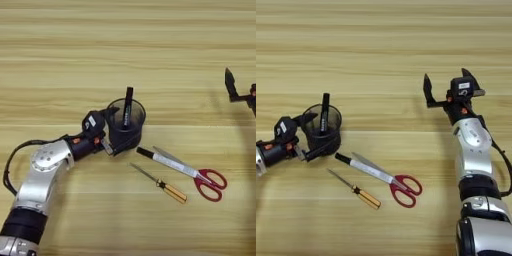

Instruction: Move the objects on the table

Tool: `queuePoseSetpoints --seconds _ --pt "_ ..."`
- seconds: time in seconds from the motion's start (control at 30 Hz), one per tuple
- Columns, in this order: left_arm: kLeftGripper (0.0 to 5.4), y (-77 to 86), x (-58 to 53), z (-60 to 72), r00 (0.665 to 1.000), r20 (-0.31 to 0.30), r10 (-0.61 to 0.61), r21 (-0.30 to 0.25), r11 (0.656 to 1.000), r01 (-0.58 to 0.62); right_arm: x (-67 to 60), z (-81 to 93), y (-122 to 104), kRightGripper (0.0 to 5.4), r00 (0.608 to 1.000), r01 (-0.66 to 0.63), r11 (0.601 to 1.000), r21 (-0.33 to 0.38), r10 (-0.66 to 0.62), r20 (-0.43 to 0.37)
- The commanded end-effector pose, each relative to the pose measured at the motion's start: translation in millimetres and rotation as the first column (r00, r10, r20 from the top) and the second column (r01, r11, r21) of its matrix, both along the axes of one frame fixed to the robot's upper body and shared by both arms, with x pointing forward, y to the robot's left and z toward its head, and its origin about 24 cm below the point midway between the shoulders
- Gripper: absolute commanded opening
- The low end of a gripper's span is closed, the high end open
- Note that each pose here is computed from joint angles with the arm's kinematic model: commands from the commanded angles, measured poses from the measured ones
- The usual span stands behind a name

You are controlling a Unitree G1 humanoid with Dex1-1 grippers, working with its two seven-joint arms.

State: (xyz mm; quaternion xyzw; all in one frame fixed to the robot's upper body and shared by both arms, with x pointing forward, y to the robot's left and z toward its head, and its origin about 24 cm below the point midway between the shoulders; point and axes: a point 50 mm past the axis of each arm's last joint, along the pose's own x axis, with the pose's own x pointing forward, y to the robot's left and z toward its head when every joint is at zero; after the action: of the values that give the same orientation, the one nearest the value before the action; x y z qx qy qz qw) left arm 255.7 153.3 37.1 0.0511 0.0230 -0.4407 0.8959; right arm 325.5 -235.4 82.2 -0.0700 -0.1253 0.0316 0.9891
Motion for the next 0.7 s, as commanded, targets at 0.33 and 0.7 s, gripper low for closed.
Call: queuePoseSetpoints --seconds 0.33,0.7 --pt "4.94 1.4 -15.7 -5.1 0.995 -0.041 -0.094 0.029 0.995 0.096 1.5 4.6 3 5.40 1.000 -0.013 1.000 0.003 0.013 0.020" --pt "5.39 -1.9 -20.2 -6.7 0.990 -0.047 -0.137 0.027 0.990 0.138 1.8 5.1 3 5.40 1.000 -0.015 1.000 0.002 0.014 0.022"
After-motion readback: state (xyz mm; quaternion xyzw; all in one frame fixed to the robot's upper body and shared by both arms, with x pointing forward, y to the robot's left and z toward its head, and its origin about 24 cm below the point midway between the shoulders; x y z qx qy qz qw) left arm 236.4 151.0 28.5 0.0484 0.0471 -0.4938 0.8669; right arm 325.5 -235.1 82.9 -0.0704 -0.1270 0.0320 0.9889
